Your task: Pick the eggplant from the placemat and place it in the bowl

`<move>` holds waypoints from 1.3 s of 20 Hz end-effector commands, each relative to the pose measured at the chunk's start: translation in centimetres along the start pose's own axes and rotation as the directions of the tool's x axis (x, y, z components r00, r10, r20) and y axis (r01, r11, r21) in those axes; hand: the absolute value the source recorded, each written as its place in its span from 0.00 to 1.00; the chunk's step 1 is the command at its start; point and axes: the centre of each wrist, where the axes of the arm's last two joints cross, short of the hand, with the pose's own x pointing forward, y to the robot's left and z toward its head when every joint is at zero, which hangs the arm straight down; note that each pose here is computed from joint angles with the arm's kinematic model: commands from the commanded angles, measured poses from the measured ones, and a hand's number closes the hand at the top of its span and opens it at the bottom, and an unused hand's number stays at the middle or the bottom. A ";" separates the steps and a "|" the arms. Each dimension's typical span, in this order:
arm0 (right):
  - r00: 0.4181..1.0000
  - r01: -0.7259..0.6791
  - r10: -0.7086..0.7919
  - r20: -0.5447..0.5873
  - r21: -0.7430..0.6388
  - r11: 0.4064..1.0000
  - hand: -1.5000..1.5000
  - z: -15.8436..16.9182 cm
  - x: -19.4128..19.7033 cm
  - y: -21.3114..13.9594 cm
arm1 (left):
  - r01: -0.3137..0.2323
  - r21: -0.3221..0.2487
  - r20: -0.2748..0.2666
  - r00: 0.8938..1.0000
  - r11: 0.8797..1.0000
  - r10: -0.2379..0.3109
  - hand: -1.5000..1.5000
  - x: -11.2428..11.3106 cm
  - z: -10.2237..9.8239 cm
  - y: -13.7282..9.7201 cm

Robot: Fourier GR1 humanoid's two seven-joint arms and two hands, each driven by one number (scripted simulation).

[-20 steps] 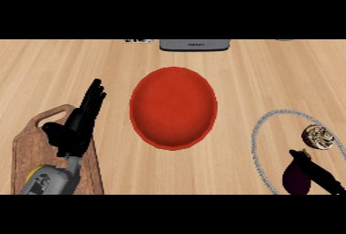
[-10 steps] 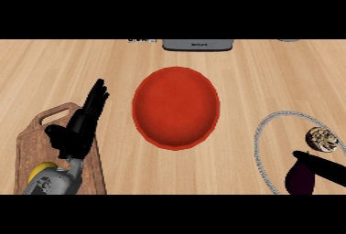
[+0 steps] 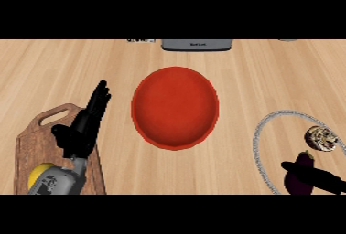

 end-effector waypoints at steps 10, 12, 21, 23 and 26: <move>0.990 0.138 -0.137 -0.025 0.025 0.990 0.00 2.7 -0.9 -1.7 | 0.001 -0.007 -0.003 1.000 1.000 -0.001 0.50 1.0 -0.7 -0.3; 0.987 0.162 -0.162 0.001 0.002 0.987 0.00 3.9 -2.1 0.3 | 0.006 0.014 0.000 1.000 1.000 -0.006 0.50 -0.4 -0.5 1.2; 0.972 0.231 -0.229 -0.055 0.044 0.972 0.00 0.1 -3.1 1.2 | 0.002 0.007 0.001 1.000 1.000 -0.002 0.50 2.0 -0.7 -0.7; 0.975 0.221 -0.219 -0.050 0.055 0.974 0.00 0.6 -2.2 4.5 | 0.004 0.006 0.008 1.000 1.000 -0.004 0.50 -0.3 -0.7 1.7; 0.968 0.247 -0.244 -0.062 0.041 0.968 0.00 -0.9 -3.0 2.9 | -0.014 0.012 0.002 1.000 1.000 0.014 0.50 0.3 -0.4 0.3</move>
